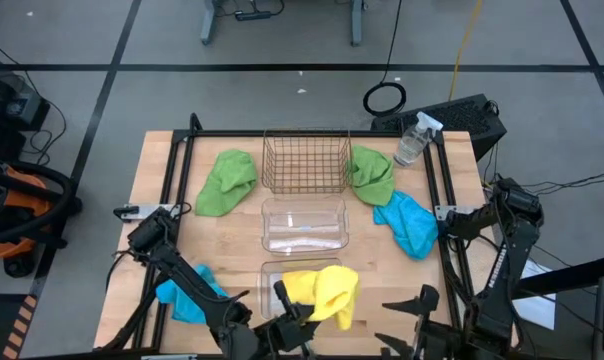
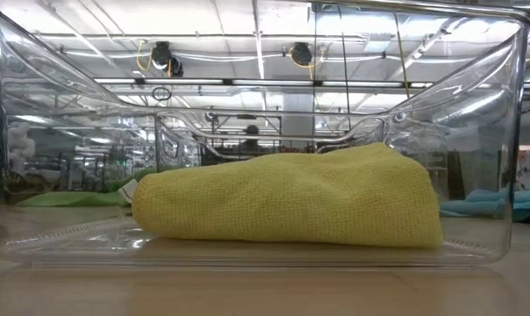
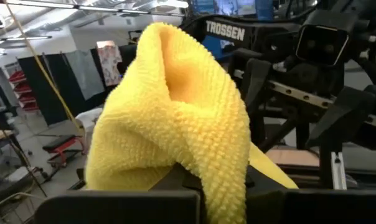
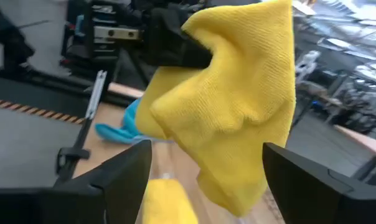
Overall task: Sort microfiber towel by color & place in baskets
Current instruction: Put the yellow towel into the bottom transparent bin
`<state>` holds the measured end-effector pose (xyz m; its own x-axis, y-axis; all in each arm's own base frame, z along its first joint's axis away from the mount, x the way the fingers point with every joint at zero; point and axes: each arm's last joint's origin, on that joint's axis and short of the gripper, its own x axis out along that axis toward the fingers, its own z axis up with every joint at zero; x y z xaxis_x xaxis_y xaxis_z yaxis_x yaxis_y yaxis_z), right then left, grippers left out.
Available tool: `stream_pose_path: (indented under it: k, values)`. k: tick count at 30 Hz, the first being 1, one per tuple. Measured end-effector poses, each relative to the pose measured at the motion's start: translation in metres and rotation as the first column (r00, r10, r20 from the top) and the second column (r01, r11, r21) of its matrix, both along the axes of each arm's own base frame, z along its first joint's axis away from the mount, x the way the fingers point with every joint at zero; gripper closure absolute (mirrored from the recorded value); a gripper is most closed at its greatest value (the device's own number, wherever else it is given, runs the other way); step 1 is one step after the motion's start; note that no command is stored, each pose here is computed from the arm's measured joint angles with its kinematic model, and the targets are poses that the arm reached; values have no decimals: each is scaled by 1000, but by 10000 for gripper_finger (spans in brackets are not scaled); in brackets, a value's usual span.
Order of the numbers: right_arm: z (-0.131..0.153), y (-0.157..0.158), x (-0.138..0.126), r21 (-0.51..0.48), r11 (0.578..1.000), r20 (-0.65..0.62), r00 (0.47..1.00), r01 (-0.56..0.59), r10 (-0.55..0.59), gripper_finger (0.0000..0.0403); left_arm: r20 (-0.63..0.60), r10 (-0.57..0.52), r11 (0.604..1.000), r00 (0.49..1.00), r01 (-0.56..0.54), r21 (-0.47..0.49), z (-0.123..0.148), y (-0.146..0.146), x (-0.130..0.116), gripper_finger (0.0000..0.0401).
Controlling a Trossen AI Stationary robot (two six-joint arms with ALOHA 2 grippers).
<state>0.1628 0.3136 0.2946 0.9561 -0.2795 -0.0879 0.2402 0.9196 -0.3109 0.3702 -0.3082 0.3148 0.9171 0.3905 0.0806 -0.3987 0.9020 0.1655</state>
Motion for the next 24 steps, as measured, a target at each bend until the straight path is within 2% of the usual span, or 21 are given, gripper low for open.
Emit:
stream_pose_path:
  k: [4,8,16,22,24]
  values:
    - [3,-3,9,46,999,16,1000,23,-24,92,23,-56,998,998,57,-29,0,5,7,388]
    - [5,-9,28,128,992,5,1000,14,-15,60,45,-138,989,989,140,-39,0,10,14,388]
    - [6,-27,65,234,972,-43,999,-11,22,18,23,-267,964,963,267,0,-3,13,21,388]
    - [10,-28,77,283,944,-80,976,-172,202,17,-11,-295,955,955,296,21,-6,15,24,388]
    - [11,-28,80,289,937,-76,971,-196,226,22,-13,-324,946,946,324,30,-6,14,24,388]
